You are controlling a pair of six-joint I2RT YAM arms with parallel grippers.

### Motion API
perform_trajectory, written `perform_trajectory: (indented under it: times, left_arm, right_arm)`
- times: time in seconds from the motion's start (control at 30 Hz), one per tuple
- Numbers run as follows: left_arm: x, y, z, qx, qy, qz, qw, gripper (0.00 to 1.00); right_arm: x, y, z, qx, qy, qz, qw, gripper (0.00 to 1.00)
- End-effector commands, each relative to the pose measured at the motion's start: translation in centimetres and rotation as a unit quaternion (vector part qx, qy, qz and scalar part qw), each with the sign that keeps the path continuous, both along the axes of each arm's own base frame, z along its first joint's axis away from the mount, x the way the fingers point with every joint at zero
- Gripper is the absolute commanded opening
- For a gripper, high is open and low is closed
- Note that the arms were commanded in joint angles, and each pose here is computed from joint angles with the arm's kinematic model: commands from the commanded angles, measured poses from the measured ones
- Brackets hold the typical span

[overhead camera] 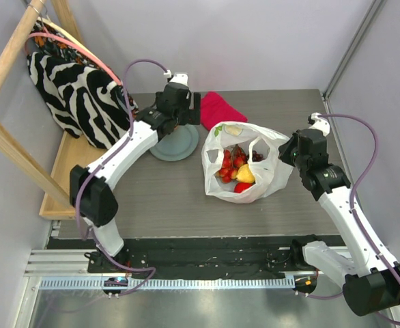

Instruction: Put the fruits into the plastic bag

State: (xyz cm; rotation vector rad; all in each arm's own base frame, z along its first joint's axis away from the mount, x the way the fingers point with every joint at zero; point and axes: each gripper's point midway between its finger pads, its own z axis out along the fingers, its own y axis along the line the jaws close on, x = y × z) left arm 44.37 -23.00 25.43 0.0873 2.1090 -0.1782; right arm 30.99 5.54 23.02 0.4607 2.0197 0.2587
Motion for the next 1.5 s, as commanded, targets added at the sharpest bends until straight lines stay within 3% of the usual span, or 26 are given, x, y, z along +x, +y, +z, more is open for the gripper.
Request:
perform_trajectory:
  times: [0.0, 0.33, 0.87, 1.47]
  left_arm:
    - [2.6, 3.3, -2.5, 0.046, 0.028, 0.054, 0.997, 1.0]
    - [7.4, 5.0, -6.6, 0.081, 0.049, 0.057, 0.994, 1.0]
    - [13.1, 6.7, -12.1, 0.077, 0.074, 0.042, 0.993, 1.0]
    - [13.9, 6.3, -17.1, 0.057, 0.119, 0.01, 0.991, 1.0]
  right_arm:
    - [1.1, -0.4, 2.0, 0.0, -0.033, -0.016, 0.999, 0.01]
    - [1.9, -0.3, 1.2, 0.0, -0.018, -0.021, 1.0, 0.01]
    - [4.7, 0.5, 1.0, -0.008, 0.004, -0.015, 1.0, 0.01]
    - [6.5, 1.1, 0.0, -0.014, 0.024, -0.006, 1.0, 0.01]
